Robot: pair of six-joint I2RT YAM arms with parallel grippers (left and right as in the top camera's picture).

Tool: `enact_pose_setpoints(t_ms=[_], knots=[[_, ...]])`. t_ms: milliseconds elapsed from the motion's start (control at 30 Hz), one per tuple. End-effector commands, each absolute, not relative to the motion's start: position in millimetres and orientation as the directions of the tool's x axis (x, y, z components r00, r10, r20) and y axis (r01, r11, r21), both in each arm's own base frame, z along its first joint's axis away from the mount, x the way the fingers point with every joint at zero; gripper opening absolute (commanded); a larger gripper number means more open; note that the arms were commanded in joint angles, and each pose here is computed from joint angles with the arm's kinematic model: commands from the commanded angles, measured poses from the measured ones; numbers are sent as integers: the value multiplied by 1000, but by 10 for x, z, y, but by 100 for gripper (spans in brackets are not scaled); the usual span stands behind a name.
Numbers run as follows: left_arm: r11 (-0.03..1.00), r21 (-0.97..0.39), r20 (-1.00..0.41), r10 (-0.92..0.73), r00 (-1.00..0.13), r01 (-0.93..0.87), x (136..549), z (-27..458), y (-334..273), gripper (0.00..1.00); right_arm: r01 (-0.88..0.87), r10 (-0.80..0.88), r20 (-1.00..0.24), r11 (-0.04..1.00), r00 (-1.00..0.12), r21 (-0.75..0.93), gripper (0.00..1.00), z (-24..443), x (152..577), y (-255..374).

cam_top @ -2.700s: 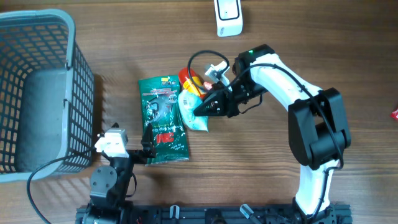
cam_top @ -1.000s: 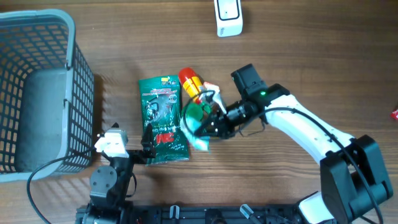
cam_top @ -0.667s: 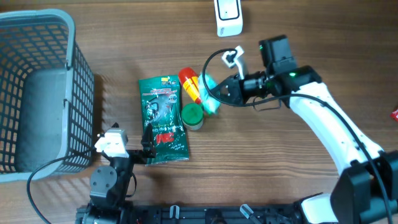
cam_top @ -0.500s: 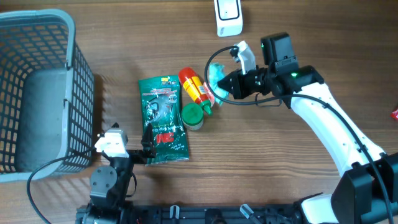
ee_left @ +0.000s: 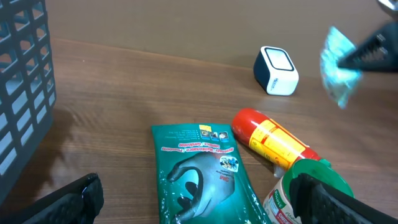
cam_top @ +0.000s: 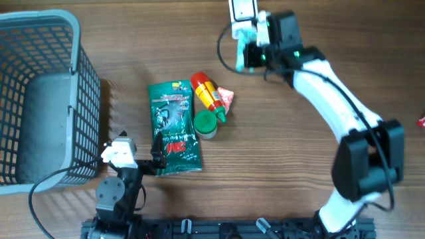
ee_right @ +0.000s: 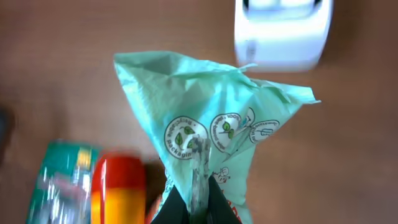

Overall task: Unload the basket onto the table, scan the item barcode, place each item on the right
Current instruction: 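Lift the mint wipes pack and hold it under the scanner, then carry the mint wipes pack right and drop it at the table edge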

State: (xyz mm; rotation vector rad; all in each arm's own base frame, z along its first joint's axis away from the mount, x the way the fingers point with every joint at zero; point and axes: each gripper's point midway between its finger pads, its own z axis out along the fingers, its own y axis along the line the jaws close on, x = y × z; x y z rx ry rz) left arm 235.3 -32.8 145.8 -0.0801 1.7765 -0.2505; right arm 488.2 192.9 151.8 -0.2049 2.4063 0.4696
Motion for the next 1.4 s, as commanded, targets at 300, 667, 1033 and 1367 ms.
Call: enact_pose_setpoints(t_ms=[300,667,1033,1367], knots=[[977,-195,-961,-172,-218,91,2352,1452,-333,100,-139,33,-681,971,-732,196,5,1188,5996,1633],[976,-196,-961,-172,-218,90,2352,1452,-333,100,-142,40,-697,969,-716,201,5,1095,6086,1664],[976,-196,-961,-172,-218,90,2352,1452,-333,100,204,290,-605,956,-741,209,4,1460,5822,549],[977,-195,-961,-172,-218,91,2352,1452,-333,100,726,598,-522,685,-608,-60,4,1126,4816,-2333]])
